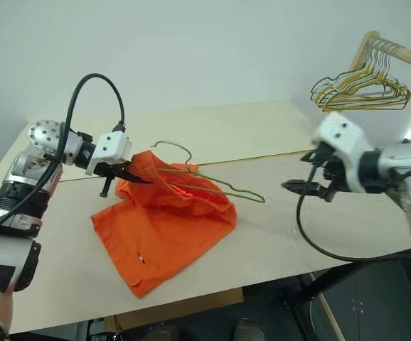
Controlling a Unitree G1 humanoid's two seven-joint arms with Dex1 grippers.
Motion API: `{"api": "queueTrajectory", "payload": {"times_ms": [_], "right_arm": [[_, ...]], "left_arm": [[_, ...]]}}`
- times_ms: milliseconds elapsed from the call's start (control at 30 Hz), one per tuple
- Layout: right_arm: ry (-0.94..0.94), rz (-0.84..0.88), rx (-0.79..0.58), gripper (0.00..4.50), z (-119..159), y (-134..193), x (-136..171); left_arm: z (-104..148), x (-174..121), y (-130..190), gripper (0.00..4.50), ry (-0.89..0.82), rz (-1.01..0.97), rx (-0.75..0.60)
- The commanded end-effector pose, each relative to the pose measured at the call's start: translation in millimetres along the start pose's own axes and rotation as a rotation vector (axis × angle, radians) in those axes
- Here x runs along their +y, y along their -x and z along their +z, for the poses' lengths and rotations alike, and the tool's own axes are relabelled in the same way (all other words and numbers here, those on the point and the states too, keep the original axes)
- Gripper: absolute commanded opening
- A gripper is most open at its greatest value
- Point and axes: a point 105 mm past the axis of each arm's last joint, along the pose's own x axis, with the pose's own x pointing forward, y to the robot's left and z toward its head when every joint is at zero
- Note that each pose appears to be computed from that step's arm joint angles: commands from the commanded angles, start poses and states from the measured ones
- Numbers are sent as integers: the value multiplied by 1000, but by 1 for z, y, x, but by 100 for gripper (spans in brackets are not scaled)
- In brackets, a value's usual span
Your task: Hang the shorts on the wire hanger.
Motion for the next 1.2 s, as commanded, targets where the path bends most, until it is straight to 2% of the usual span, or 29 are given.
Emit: {"api": "queueTrajectory", "payload": {"times_ms": [33, 133, 233, 400, 567, 667, 767, 1000, 1033, 1100, 1200], "right_arm": [[-28, 3, -75, 446, -15, 14, 11], [-58, 39, -75, 446, -54, 0, 37], [-101, 42, -119, 446, -63, -35, 60], [-132, -21, -182, 446, -55, -107, 74], [-137, 95, -263, 446, -26, -152, 92], [-112, 206, -280, 384, -17, -159, 106], [-88, 272, -272, 286, -18, -158, 116], [-126, 212, -241, 29, -36, -142, 99], [-138, 204, -240, 6, -37, -139, 96], [-143, 192, -239, 6, -39, -133, 92], [-151, 210, -248, 73, -41, -122, 91]], "left_arm": [[11, 8, 6, 0, -13, 63, -35], [16, 12, 5, 0, 6, 92, -61], [21, 15, 6, 0, 22, 107, -82], [24, 14, 6, 0, 25, 105, -92], [25, 13, 7, 0, 22, 105, -86], [26, 12, 8, 0, 21, 106, -84], [25, 10, 9, 0, 20, 108, -79], [22, 8, 12, 0, 26, 119, -72], [21, 8, 12, 0, 26, 120, -72], [21, 8, 12, 0, 26, 122, -72], [21, 9, 12, 0, 25, 126, -72]]}}
